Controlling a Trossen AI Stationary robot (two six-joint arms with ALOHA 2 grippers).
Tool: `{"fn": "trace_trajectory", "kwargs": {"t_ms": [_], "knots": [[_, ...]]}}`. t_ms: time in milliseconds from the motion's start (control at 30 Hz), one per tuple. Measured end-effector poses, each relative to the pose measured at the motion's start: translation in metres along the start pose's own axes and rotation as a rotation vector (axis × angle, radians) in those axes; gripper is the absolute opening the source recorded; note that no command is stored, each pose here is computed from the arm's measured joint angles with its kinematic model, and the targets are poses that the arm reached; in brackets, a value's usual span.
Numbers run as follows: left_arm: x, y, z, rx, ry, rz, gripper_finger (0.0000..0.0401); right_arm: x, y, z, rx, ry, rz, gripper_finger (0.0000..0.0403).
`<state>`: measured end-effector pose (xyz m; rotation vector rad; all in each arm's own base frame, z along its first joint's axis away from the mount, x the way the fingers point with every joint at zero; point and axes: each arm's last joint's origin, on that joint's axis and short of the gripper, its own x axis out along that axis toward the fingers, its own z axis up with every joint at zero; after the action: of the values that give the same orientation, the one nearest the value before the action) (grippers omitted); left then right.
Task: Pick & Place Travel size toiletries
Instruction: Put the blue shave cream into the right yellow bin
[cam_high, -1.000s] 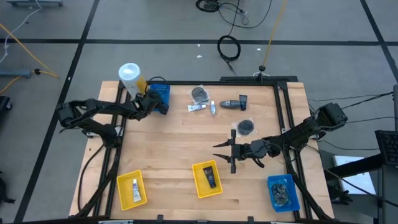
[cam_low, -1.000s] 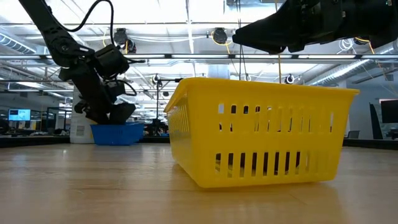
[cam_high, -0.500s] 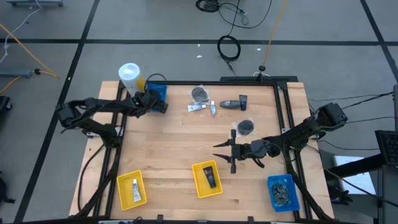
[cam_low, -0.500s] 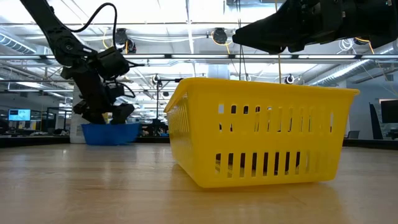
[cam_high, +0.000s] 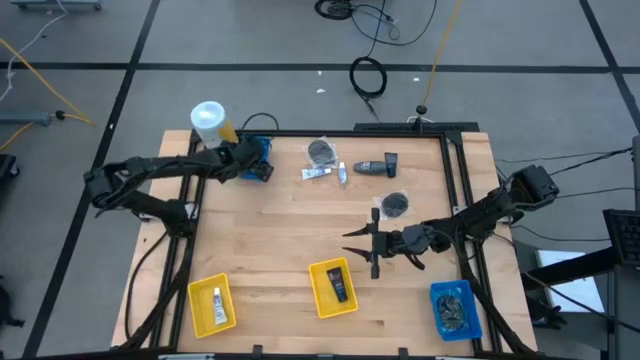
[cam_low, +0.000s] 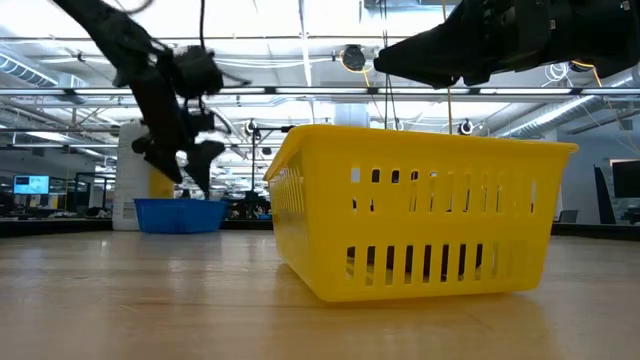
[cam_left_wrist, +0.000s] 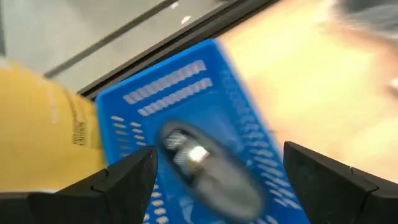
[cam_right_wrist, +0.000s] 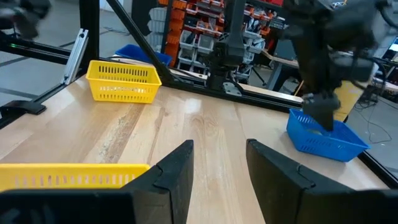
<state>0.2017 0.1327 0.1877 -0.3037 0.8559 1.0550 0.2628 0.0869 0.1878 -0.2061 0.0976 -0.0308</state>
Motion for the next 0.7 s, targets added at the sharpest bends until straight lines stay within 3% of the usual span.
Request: {"fn": "trace_trajectory", "kwargs": {"t_ms": [200,500,600,700], "knots": [[-0.046,-0.039,-0.024,0.014,-0.257,-0.128,0.031,0.0,-0.003,-0.006,0.004,0.07,-0.118,0.0139],[-0.088,-0.096,-0.1,0.032,-0.637,-0.681,0.0283,0.001,-0.006,-0.01,0.086,0.103,-0.126,0.0139],[-0.097,-0.106,-0.113,0.04,-0.696,-0.781,0.0281,0.001,-0.004,-0.011,0.082,0.106,-0.069,0.0139],[-0.097,-0.116,-0.122,0.076,-0.694,-0.806,0.0282,0.001,-0.001,-0.011,0.053,0.097,0.078,0.0139]]}}
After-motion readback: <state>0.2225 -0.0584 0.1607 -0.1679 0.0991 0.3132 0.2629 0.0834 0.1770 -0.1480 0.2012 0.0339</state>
